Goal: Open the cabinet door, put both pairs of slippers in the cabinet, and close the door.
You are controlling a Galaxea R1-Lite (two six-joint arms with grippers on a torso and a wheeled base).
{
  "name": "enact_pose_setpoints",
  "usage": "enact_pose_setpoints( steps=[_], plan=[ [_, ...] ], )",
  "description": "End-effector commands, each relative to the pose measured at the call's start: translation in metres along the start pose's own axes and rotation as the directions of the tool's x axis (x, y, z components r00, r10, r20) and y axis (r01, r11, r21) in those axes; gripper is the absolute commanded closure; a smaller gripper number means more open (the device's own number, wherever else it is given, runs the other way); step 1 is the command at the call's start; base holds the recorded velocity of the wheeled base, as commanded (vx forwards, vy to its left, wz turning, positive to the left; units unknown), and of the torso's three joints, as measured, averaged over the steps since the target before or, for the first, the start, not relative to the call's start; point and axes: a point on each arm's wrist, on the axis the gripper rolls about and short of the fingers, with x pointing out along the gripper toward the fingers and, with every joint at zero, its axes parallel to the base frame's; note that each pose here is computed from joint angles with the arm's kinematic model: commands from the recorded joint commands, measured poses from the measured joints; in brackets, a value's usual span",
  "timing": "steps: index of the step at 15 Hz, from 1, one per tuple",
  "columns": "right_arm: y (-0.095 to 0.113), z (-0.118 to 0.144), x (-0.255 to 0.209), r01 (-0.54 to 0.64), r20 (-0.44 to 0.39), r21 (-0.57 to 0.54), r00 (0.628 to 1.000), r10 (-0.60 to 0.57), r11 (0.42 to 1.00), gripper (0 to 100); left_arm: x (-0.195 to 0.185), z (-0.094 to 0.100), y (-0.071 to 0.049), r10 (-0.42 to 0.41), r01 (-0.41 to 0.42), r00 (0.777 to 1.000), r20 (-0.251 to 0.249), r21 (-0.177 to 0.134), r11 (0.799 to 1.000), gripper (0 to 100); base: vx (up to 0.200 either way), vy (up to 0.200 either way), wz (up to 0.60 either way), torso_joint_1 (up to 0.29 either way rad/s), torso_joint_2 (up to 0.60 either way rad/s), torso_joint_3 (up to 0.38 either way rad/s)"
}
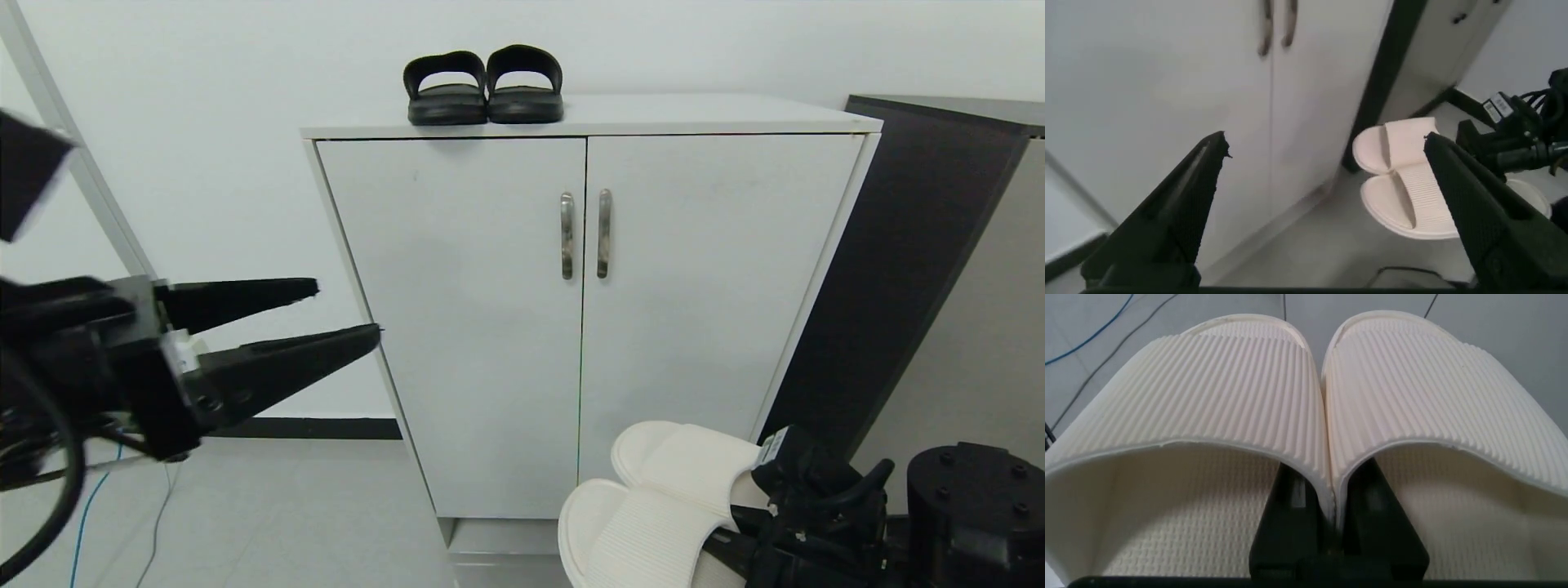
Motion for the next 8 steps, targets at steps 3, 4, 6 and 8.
enact_pose_setpoints(
  steps=[3, 4, 6, 8],
  plan=[
    [0.0, -0.001, 0.001, 0.0, -0.003, -0.001, 1.0, 0.0, 1.0, 100, 0.064, 0.004, 0.008, -0.086, 0.086, 0.996, -0.028, -0.004, 0.996, 0, 0.0, 0.0, 0.0, 0.0, 0.0, 0.0],
    [0.0, -0.002, 0.002, 0.0, -0.011, -0.001, 1.0, 0.0, 1.0, 100, 0.078, 0.003, 0.009, -0.084, 0.084, 0.996, -0.008, 0.008, 0.996, 0, 0.0, 0.0, 0.0, 0.0, 0.0, 0.0],
    [0.0, -0.003, 0.003, 0.0, -0.015, 0.0, 1.0, 0.0, 1.0, 100, 0.104, 0.001, 0.008, -0.062, 0.062, 0.998, 0.026, 0.012, 0.998, 0, 0.0, 0.0, 0.0, 0.0, 0.0, 0.0],
    [0.0, -0.003, 0.003, 0.001, -0.016, -0.001, 1.0, -0.001, 1.0, 100, 0.124, 0.003, 0.006, -0.078, 0.079, 0.996, 0.048, -0.02, 0.997, 0, 0.0, 0.0, 0.0, 0.0, 0.0, 0.0]
  ],
)
